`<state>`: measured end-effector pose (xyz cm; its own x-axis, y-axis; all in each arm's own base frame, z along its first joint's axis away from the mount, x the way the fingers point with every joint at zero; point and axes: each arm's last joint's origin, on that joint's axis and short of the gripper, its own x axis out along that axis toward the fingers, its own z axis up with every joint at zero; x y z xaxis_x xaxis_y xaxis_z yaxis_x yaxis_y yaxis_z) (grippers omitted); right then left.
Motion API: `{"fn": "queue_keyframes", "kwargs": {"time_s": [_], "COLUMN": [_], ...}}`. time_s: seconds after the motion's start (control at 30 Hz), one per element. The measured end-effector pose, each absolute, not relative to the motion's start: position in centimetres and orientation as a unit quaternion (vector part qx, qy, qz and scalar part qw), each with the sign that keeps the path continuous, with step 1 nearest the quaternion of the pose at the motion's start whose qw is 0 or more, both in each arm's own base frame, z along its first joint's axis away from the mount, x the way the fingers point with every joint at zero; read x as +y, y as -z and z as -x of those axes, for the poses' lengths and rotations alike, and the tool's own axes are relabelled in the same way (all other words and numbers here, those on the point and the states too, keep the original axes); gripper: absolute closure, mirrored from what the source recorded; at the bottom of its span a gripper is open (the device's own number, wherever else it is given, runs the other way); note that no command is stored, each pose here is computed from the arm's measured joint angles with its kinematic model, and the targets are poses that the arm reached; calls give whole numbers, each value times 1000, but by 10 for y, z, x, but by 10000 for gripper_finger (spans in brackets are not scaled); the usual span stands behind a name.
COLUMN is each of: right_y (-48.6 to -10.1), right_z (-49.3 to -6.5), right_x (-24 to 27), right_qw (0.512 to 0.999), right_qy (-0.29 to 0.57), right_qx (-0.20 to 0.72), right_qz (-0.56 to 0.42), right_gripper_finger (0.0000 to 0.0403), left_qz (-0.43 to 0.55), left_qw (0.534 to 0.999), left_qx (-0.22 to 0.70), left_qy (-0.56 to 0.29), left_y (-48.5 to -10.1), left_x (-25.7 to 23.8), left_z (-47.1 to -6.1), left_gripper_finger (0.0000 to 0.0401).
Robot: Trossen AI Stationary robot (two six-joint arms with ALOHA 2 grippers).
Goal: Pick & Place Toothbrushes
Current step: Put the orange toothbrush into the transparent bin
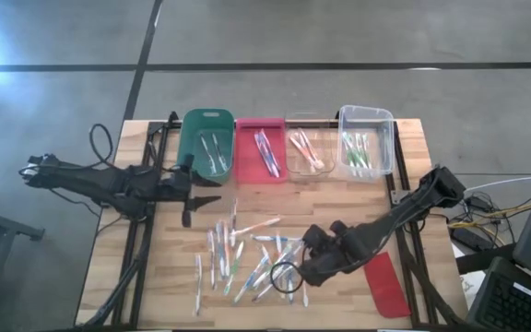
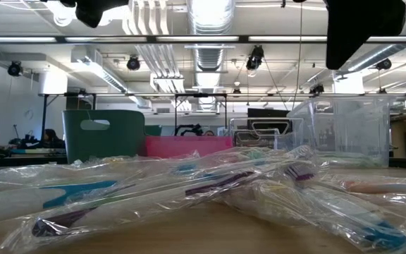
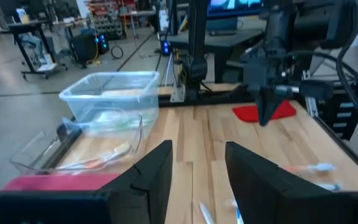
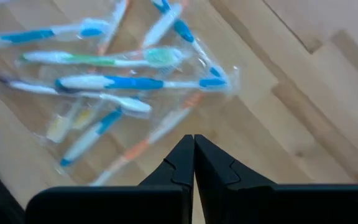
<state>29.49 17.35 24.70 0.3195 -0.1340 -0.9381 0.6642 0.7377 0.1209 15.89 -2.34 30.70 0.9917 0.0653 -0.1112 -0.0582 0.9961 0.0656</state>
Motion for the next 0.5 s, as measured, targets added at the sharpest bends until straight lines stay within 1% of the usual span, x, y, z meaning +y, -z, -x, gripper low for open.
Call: {"fn": "queue_keyframes", "kwargs": {"time_s": [0.1, 0.2, 0.5], "right_y": [-243, -238, -222], "right_z": [-298, -300, -308], "right_x": [177, 180, 186], "right_qw": [769, 764, 753], "right_qy": [263, 270, 285], "right_qx": [516, 515, 513], "right_qz": [-269, -279, -297], "right_gripper_finger": [391, 378, 303], "left_qz": [-30, -30, -33], "left_qw": [998, 998, 997], "left_qx": [51, 52, 64], "left_qy": [-31, -31, -31], "left_y": [-309, -308, -305], "left_x": [-23, -23, -24], "left_z": [-156, -156, -162], "left_gripper_finger": [247, 247, 247]}}
